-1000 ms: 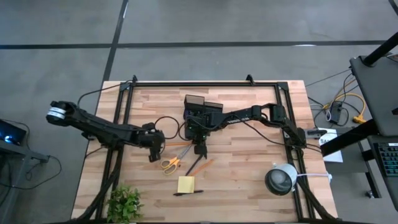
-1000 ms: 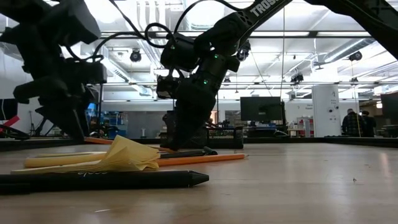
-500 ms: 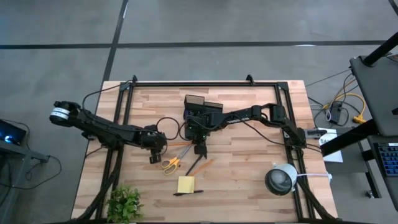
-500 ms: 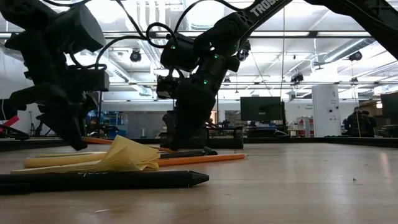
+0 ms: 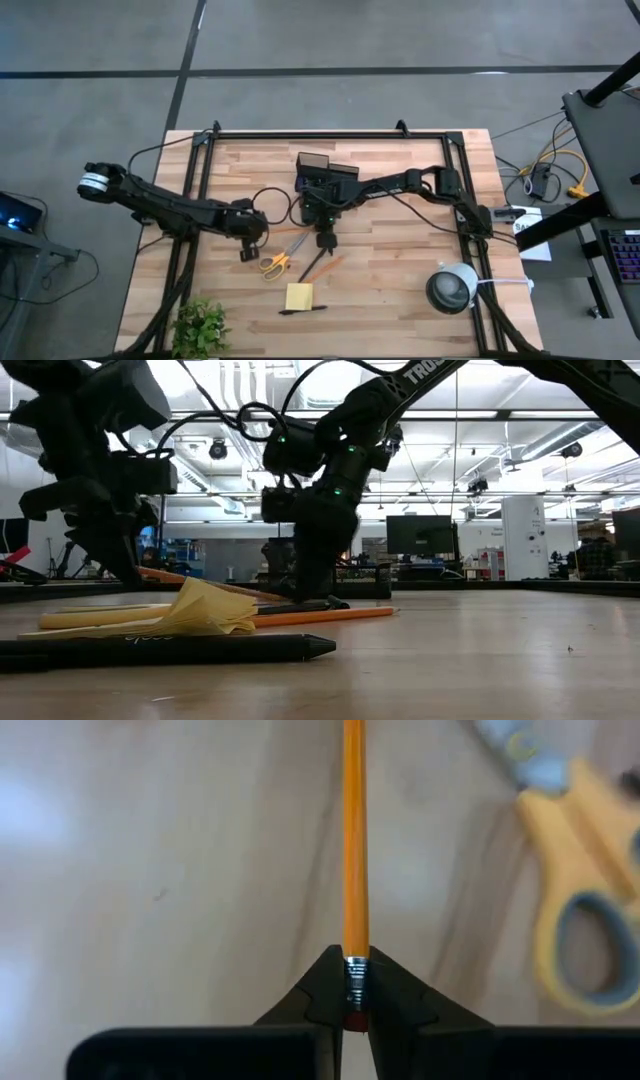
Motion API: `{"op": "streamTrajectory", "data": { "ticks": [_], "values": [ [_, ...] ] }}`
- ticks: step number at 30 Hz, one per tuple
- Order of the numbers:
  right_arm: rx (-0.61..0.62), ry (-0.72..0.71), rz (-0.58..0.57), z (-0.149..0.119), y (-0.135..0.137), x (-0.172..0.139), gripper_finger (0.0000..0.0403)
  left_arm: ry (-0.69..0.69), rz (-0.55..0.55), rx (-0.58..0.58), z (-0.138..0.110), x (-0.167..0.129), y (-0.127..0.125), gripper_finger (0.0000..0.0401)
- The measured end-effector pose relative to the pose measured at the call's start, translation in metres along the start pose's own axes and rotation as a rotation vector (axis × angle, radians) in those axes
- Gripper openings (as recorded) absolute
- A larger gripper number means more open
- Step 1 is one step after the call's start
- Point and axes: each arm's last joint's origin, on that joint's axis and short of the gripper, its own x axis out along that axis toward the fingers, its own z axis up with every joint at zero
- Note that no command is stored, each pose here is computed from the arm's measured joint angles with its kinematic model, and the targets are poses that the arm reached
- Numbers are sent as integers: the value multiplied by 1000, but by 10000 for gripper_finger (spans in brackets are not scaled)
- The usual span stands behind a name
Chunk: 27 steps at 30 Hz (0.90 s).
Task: Pick and place office supplies into organizer
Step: Put the left orange pencil into the desk organizer
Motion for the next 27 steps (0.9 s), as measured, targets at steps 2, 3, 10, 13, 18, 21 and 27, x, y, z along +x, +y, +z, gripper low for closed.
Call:
{"op": "streamTrajectory", "data": {
  "ticks": [2, 3, 10, 13, 18, 21, 27],
  "values": [
    [4, 21, 0, -2, 1, -5, 11, 29, 34, 8, 2, -5, 1, 9],
    [6, 28, 1, -2, 2, -9, 11, 40, 49, 12, 4, -9, 1, 9],
    [68, 84, -71, -7, 12, -40, 11, 83, 191, 74, 34, -54, 4, 8],
    [50, 21, -135, -5, 23, -67, 11, 53, 254, 121, 56, -86, 6, 8],
    [31, -94, -339, -18, 46, -117, 11, 109, 405, 164, 83, -132, 17, 7],
    [62, -187, -456, -35, 55, -148, 11, 186, 454, 212, 97, -145, 25, 7],
    [212, -286, -510, -79, 60, -178, 11, 348, 582, 397, 139, -137, 38, 7]
  ]
}}
